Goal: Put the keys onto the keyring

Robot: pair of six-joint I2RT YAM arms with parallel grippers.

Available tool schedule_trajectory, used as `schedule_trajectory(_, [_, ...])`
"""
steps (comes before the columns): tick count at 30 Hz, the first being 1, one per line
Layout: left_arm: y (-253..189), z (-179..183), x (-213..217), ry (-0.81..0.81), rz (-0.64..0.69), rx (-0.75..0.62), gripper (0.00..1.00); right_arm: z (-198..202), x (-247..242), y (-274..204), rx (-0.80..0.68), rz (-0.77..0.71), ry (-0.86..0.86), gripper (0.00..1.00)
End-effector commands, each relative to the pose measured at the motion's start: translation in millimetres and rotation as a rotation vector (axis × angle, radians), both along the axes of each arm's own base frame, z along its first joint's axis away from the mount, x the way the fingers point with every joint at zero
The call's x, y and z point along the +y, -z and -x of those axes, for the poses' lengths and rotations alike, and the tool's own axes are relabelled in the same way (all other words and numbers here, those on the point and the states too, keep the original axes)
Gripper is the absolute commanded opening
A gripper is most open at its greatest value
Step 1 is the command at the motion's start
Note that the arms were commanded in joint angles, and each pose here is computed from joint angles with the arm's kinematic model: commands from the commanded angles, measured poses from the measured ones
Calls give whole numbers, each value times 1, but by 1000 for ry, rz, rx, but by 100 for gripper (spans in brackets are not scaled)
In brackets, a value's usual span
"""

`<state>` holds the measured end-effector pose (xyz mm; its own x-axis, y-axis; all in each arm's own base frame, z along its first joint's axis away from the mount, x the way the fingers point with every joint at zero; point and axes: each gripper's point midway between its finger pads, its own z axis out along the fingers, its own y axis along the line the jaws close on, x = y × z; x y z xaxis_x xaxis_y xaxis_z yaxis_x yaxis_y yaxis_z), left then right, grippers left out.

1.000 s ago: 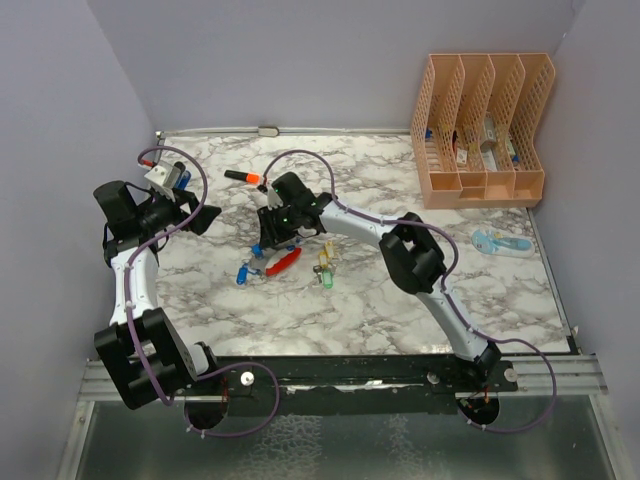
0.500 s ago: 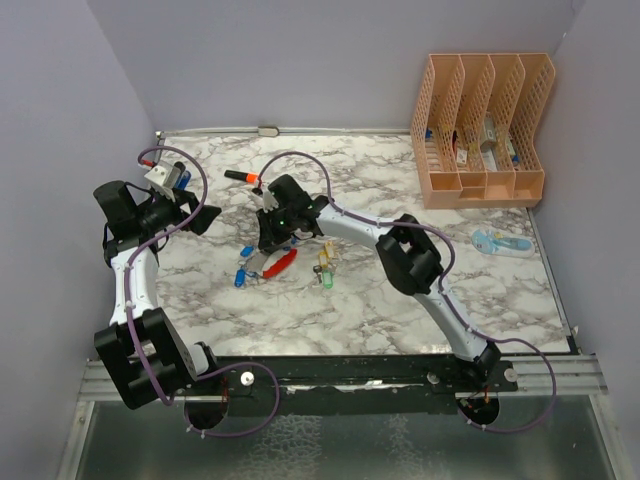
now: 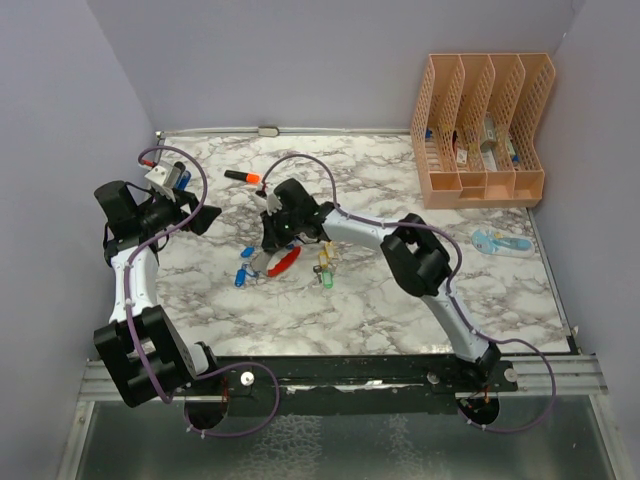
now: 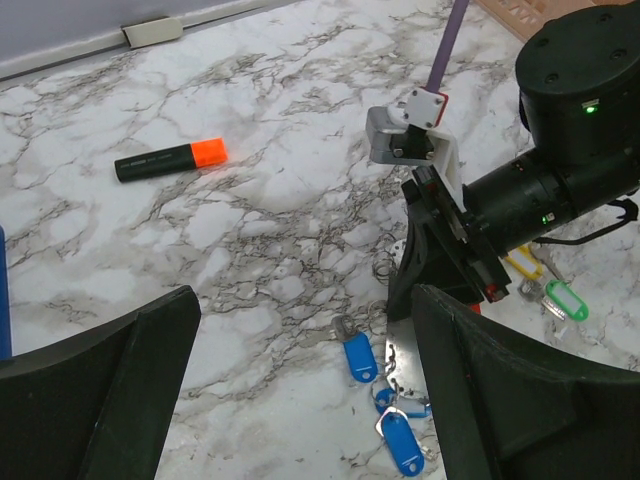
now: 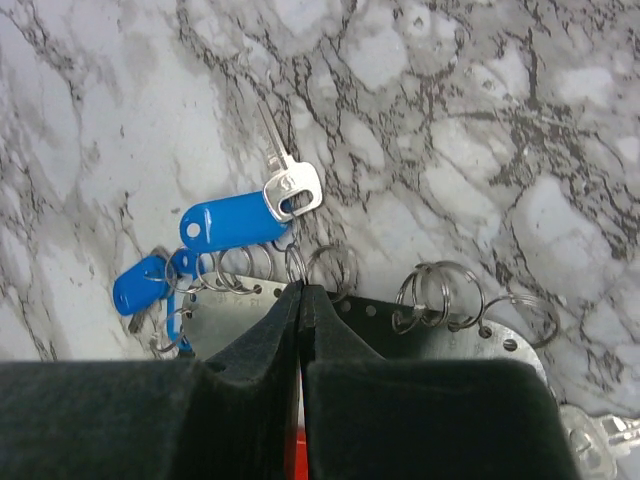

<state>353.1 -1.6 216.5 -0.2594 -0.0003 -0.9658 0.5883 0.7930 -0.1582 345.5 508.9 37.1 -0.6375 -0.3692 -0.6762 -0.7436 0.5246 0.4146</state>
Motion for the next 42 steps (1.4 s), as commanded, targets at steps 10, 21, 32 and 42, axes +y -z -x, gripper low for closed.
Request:
schedule_trajectory(10, [8, 12, -15, 90, 13, 17, 90, -1, -18, -81, -239, -161, 52, 1])
schedule_trajectory(21, [12, 13, -17, 92, -3, 20, 90, -10, -11, -68, -257, -111, 11, 11])
schedule_trajectory(32, [15, 11, -15, 81, -4, 26, 90, -27, -1, -30, -257, 8, -30, 22])
schedule_trajectory(42, [15, 9, -14, 76, -4, 24, 90, -15, -16, 3, -182, 69, -16, 26])
